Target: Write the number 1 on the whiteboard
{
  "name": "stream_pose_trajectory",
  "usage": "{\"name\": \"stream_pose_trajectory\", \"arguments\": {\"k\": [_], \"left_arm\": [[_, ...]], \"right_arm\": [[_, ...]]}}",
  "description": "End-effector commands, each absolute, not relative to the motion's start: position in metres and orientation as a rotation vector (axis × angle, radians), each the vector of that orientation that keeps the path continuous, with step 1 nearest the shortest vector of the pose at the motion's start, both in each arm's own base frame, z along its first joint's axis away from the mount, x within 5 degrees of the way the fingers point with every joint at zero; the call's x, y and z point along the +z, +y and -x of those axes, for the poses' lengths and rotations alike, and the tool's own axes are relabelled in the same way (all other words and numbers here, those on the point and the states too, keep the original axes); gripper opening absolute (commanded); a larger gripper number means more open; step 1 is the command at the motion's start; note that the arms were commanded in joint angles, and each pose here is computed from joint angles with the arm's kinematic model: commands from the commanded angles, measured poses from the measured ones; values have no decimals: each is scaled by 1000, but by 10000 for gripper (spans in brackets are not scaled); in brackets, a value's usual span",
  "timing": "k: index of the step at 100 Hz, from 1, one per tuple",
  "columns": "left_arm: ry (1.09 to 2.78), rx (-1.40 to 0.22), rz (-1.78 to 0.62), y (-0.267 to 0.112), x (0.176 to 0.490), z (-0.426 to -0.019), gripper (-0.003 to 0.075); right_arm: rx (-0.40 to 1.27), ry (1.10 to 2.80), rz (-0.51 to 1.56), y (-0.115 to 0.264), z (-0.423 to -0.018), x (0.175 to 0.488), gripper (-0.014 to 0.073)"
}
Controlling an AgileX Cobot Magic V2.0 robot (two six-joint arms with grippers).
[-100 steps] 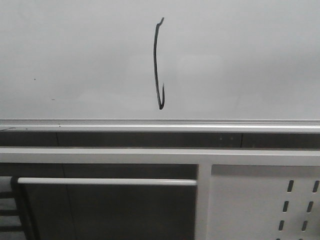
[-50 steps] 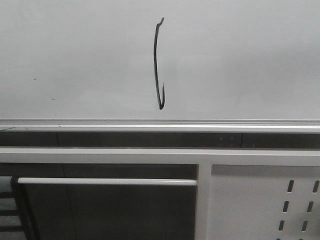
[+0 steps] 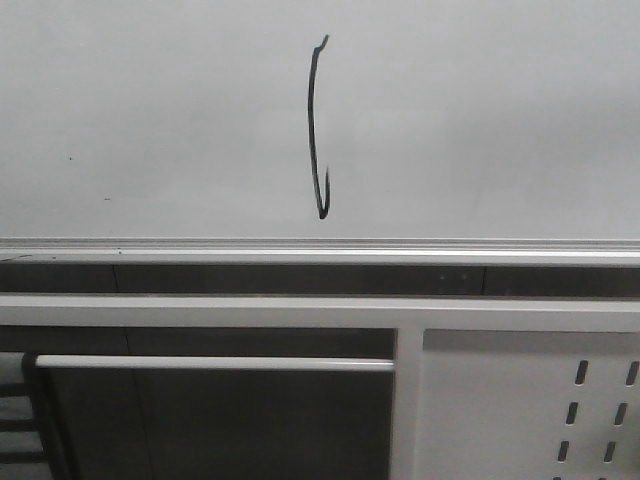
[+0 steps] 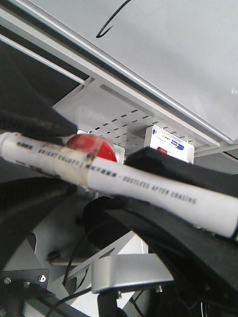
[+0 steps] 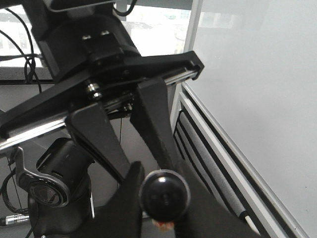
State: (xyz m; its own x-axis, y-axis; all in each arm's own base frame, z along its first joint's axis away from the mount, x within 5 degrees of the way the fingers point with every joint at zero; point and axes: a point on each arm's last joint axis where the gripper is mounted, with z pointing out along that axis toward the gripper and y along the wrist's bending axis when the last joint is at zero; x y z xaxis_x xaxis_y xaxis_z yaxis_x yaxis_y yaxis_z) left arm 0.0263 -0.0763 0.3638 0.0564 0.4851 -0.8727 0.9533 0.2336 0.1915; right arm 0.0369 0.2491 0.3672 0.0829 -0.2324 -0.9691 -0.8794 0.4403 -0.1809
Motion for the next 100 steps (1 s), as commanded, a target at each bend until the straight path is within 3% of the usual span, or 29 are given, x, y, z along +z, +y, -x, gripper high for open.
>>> {"name": "stream_pose_trajectory", "arguments": {"k": [1, 22, 49, 81, 91, 100], "left_arm": [[1535, -664, -1332, -79, 377, -28, 169], [1536, -659, -1334, -79, 376, -28, 138], [1540, -638, -1340, -78, 375, -29, -18], [1533, -625, -1321, -78, 377, -31, -18], [1528, -620, -1309, -78, 377, -31, -18], [1527, -619, -1306, -78, 378, -32, -18]], "right_arm": [[662, 1391, 1033, 246, -37, 382, -79], [670, 1388, 1039, 247, -36, 382, -79], [671, 1387, 1040, 247, -36, 382, -79], [672, 1389, 1040, 247, -36, 382, -76], [672, 1388, 1040, 247, -36, 382, -15], [672, 1388, 1040, 247, -36, 382, 91]]}}
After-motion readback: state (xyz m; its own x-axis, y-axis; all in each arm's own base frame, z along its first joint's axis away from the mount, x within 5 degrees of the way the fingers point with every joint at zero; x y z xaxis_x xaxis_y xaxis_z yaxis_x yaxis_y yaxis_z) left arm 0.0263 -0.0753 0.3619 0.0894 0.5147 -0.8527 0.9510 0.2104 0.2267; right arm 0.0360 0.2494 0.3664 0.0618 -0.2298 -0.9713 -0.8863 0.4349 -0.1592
